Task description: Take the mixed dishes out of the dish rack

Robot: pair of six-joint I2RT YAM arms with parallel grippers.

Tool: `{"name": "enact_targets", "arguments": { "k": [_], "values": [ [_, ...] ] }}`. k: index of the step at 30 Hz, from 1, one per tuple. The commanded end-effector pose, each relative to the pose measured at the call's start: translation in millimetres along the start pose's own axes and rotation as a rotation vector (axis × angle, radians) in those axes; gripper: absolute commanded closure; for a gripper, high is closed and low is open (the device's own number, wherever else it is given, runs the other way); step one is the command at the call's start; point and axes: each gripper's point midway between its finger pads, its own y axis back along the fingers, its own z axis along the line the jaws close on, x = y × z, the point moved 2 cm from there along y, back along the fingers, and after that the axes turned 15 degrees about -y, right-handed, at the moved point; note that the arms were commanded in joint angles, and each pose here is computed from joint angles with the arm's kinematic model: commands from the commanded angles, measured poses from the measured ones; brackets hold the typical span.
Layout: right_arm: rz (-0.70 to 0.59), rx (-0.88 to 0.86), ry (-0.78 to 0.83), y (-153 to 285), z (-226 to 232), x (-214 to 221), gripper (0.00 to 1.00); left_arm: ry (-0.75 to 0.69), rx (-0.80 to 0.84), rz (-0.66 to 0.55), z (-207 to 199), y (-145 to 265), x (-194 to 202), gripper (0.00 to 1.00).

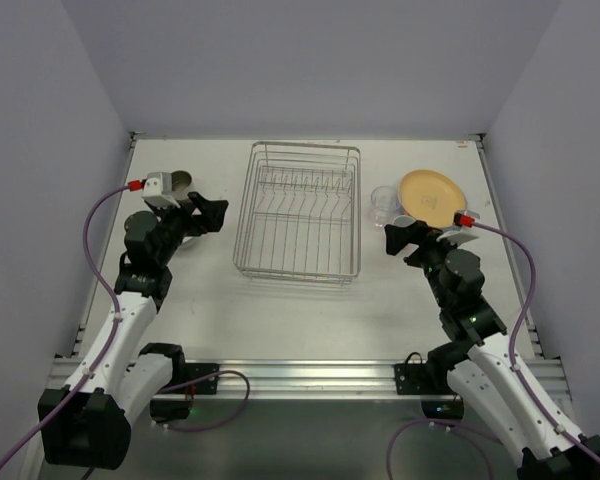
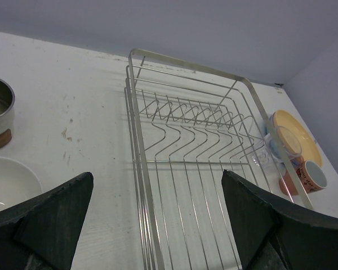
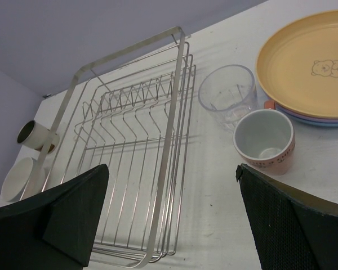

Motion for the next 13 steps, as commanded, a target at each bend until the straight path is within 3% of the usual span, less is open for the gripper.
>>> {"name": "enact_targets", "arguments": {
  "k": [1,13],
  "values": [
    [-0.04,-0.021,-0.01,0.6,5.6,-8.5,0.01,-0.019,0.01,-0.048,-3.6,-0.7,-14.1,0.0],
    [-0.031,-0.043,-0.01,1.3,11.8,-9.9,0.01,-0.015,0.012,-0.052,-4.7,0.5,-16.6,0.0]
  ]
}}
